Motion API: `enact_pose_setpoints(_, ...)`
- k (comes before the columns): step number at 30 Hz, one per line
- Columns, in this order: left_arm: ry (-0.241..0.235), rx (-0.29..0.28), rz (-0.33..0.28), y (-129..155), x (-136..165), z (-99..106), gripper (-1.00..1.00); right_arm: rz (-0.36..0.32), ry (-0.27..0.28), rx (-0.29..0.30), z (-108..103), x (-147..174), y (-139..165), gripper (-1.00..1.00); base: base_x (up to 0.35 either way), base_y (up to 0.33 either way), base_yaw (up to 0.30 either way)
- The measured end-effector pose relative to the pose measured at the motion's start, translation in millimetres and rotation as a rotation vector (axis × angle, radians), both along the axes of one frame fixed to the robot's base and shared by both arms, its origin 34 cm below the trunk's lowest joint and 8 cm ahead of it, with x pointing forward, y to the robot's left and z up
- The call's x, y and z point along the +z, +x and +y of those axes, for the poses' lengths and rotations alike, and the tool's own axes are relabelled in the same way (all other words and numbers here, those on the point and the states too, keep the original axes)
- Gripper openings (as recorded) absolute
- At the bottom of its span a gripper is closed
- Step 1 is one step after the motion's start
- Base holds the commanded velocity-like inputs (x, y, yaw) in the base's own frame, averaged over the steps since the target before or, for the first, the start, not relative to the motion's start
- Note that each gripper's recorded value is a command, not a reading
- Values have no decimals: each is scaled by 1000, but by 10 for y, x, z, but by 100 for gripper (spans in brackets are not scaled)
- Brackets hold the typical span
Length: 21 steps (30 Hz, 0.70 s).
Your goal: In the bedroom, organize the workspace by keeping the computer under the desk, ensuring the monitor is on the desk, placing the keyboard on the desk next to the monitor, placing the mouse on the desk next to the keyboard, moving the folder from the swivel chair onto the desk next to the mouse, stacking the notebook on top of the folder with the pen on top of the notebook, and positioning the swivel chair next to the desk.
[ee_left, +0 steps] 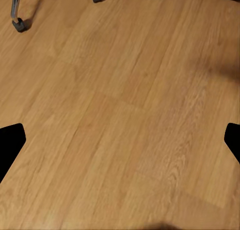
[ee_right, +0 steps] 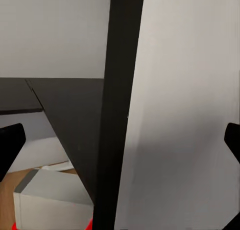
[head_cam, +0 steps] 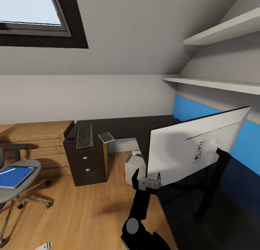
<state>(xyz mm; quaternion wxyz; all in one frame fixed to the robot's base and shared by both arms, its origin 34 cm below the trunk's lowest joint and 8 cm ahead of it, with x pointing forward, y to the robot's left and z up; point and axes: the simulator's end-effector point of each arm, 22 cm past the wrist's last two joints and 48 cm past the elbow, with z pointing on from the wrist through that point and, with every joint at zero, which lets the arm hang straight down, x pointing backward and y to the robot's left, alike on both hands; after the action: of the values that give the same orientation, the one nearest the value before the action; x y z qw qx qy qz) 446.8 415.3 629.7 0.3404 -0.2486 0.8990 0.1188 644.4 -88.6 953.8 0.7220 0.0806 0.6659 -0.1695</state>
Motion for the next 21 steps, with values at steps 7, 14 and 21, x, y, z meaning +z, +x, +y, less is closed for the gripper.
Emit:
enact_pose_setpoints(7,0,0,0,1,-1,-2,100,41,-52,-104,-197,-42,-83,100,-75,220,0)
enact_pose_setpoints(14,-1,0,2,-5,-7,-3,100,65,-78,-163,-326,-55,-120,100,-7,20,0)
enact_pose_setpoints(21,-2,0,3,-9,-13,-10,100,101,-75,-236,-587,-102,-82,100,0,1,0)
